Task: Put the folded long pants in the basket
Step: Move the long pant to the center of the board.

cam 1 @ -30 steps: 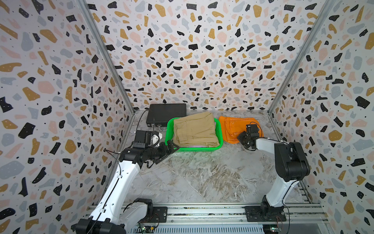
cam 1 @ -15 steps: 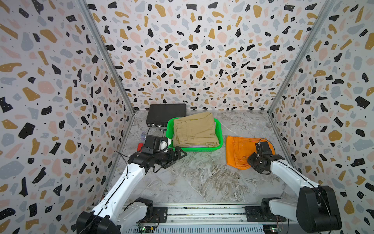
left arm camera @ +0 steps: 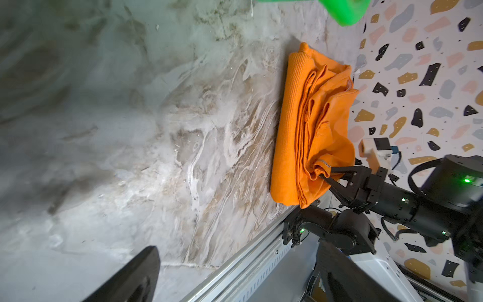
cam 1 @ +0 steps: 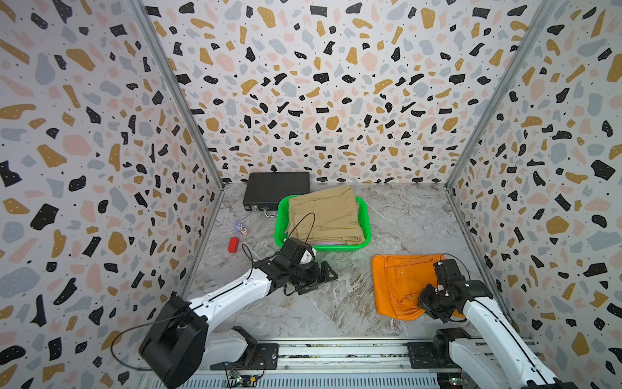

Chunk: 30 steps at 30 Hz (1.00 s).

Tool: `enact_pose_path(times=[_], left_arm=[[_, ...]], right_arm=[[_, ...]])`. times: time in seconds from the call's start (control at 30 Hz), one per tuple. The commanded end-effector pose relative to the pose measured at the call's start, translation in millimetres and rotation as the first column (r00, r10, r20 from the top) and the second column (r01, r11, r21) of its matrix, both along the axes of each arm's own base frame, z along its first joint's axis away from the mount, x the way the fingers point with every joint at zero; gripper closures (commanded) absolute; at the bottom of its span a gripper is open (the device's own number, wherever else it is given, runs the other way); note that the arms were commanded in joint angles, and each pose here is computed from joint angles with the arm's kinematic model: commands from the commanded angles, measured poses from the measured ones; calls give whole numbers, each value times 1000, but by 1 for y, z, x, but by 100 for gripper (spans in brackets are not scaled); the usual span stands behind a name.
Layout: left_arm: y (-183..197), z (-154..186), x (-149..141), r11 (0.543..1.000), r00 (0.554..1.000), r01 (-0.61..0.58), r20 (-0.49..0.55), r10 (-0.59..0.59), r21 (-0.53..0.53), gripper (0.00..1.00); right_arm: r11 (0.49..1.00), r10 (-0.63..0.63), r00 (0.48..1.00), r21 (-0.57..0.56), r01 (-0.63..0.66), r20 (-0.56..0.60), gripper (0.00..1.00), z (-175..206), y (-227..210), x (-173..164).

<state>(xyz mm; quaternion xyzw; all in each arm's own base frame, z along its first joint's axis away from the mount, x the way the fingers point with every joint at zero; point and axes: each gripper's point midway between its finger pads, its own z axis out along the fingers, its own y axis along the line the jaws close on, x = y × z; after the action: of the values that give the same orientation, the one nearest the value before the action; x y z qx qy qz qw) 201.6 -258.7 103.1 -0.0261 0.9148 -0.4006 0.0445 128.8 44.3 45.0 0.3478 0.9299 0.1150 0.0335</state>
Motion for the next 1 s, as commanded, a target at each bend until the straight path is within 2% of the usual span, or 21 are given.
enact_pose_path(times=[0.0, 0.1, 0.2, 0.27, 0.37, 0.53, 0.7, 0.83, 0.97], left_arm=[[-22, 8, 11, 998, 999, 32, 43, -30, -49, 4], [-30, -5, 7, 998, 998, 57, -2, -57, -37, 5], [-38, -12, 4, 996, 996, 82, -24, -83, -29, 6], [-46, -15, 4, 994, 994, 105, -30, -106, -25, 6], [-62, -19, 3, 990, 989, 142, -44, -143, -21, 6], [-95, -32, -1, 977, 974, 213, -80, -213, -15, 6], [-132, -52, -10, 955, 942, 295, -154, -296, -35, 7], [-156, -65, -11, 942, 922, 331, -193, -336, -56, 7], [-167, -74, -11, 937, 911, 345, -220, -348, -56, 16]], right_arm=[[996, 71, 984, 64, -62, -166, 100, -1, 9, -42], [992, 97, 986, 98, -84, -134, 97, 4, 15, -39], [982, 118, 991, 154, -108, -60, 69, 12, 25, -29], [967, 138, 990, 219, -131, -17, 46, 22, 37, -25], [945, 178, 984, 281, -169, -4, 30, 43, 47, -29], [918, 258, 963, 290, -271, 82, 22, 91, 51, -35], [912, 294, 930, 228, -342, 220, 16, 141, 49, -17], [914, 317, 903, 161, -373, 291, 14, 159, 46, 4], [922, 316, 894, 119, -368, 319, 13, 166, 42, 25]])
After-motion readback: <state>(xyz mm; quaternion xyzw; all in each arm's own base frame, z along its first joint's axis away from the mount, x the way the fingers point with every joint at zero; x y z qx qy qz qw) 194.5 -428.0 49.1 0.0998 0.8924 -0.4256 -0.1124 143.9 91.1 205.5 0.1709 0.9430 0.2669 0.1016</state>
